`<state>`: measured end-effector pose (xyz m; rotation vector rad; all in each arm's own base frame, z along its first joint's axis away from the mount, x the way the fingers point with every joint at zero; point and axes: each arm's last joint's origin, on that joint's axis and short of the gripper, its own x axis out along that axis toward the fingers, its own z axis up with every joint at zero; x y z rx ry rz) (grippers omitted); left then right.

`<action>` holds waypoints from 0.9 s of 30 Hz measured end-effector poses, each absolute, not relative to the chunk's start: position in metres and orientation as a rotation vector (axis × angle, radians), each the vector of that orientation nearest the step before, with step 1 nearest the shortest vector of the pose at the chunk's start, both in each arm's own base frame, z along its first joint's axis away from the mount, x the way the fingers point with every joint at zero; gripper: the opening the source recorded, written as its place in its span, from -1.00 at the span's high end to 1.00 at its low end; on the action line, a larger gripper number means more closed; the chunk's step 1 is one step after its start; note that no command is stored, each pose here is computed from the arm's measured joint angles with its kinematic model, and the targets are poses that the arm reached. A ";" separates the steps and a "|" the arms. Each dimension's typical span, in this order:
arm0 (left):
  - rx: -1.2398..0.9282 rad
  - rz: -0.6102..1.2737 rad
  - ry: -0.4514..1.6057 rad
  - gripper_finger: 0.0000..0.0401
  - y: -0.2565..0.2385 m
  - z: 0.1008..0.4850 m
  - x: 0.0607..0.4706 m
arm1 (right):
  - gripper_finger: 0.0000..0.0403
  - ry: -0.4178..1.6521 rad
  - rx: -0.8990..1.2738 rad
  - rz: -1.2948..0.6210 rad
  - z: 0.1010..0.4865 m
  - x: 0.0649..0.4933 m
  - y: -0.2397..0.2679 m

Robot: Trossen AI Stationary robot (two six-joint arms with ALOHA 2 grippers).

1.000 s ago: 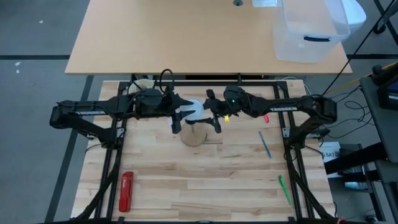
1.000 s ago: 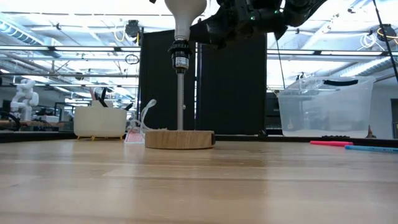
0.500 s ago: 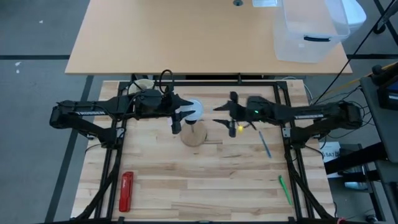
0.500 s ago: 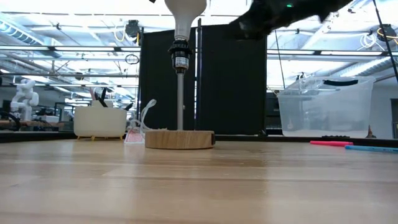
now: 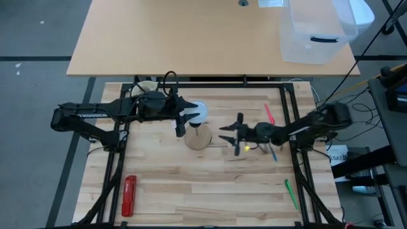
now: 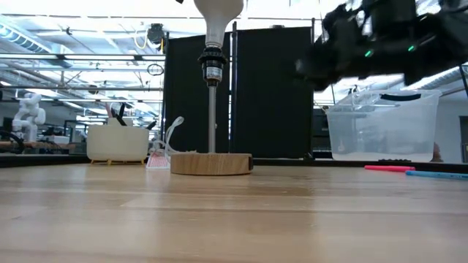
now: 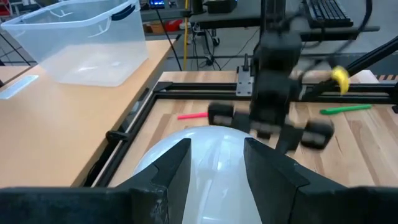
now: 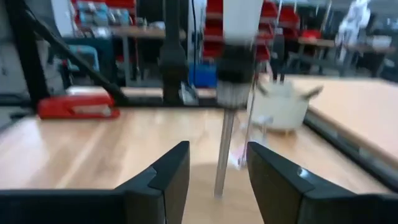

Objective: Screw lightbulb
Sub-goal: Insert the lightbulb into the desk lamp

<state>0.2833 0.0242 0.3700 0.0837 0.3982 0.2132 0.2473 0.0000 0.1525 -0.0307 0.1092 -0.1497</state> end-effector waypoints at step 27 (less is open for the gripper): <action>0.072 0.201 0.388 0.23 0.024 0.371 0.284 | 0.03 0.067 0.069 -0.270 0.074 0.331 -0.009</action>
